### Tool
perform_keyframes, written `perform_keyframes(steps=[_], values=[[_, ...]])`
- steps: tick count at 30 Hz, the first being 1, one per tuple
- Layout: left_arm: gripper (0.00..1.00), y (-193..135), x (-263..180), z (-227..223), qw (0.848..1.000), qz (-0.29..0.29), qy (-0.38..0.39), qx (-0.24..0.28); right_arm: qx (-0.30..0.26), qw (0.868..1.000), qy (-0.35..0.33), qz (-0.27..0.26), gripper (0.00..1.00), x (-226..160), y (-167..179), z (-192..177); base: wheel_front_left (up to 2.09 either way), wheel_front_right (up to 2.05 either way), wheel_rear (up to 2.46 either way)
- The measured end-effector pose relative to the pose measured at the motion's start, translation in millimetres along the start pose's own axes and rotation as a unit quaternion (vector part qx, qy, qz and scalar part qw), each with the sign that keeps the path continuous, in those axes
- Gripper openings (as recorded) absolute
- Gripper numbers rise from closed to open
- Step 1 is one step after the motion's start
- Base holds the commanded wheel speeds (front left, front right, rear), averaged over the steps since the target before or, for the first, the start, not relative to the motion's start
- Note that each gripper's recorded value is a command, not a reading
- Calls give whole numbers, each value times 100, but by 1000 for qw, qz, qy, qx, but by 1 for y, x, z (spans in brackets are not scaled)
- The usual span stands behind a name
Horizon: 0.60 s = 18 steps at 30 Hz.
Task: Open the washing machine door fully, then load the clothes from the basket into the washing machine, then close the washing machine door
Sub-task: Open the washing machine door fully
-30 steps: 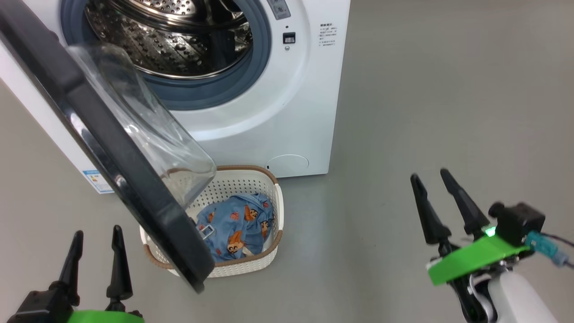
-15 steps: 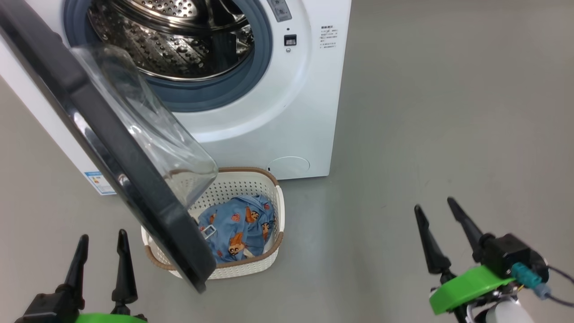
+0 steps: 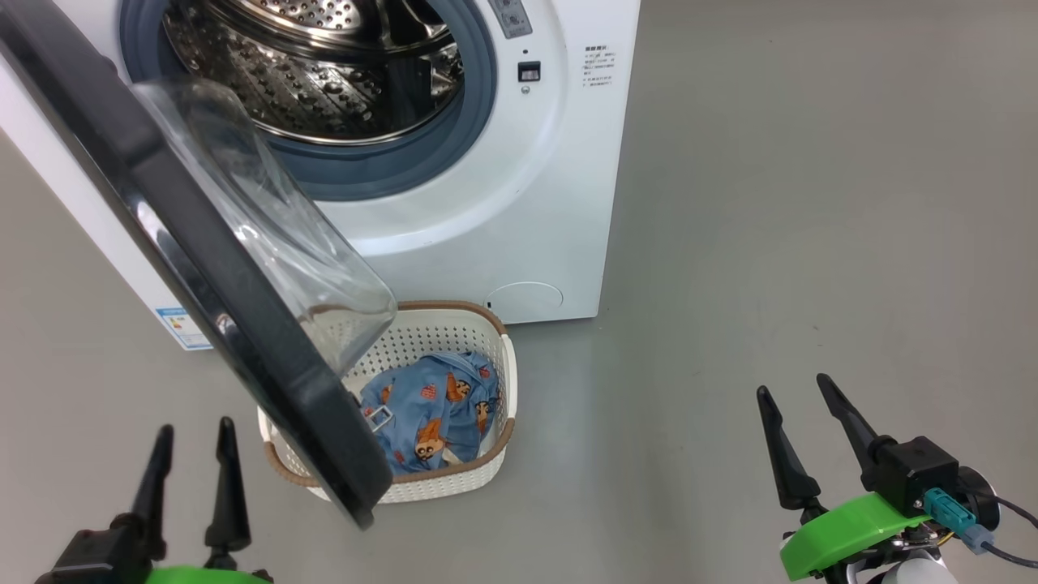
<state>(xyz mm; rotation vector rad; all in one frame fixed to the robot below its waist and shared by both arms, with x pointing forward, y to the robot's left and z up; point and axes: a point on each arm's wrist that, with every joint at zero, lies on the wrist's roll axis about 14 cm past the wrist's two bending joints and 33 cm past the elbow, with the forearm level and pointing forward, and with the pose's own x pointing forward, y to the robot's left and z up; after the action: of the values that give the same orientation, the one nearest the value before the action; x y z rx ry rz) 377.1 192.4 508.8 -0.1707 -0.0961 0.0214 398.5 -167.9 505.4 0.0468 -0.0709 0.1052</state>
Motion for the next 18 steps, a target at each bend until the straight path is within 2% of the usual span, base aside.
perform_keyframes(steps=[1,2,6,11,15,18], values=[[20,0,0,-1,1000,0,1,0,-1,1000,0,-1,100,0,0,0,0,0,0],[0,-1,0,-1,1000,-1,2,0,-1,1000,-1,-2,100,0,-1,0,0,0,0],[0,1,1,10,1000,1,-16,1,1,1000,-1,-5,100,0,-2,1,0,0,0],[0,5,5,65,995,7,-101,10,2,1000,-2,-4,100,1,-1,1,0,0,0],[0,0,5,123,982,-2,-191,17,3,1000,-2,-3,100,2,0,1,0,0,0],[0,-17,0,161,967,-29,-251,22,4,1000,-3,-2,100,2,1,2,0,0,0]])
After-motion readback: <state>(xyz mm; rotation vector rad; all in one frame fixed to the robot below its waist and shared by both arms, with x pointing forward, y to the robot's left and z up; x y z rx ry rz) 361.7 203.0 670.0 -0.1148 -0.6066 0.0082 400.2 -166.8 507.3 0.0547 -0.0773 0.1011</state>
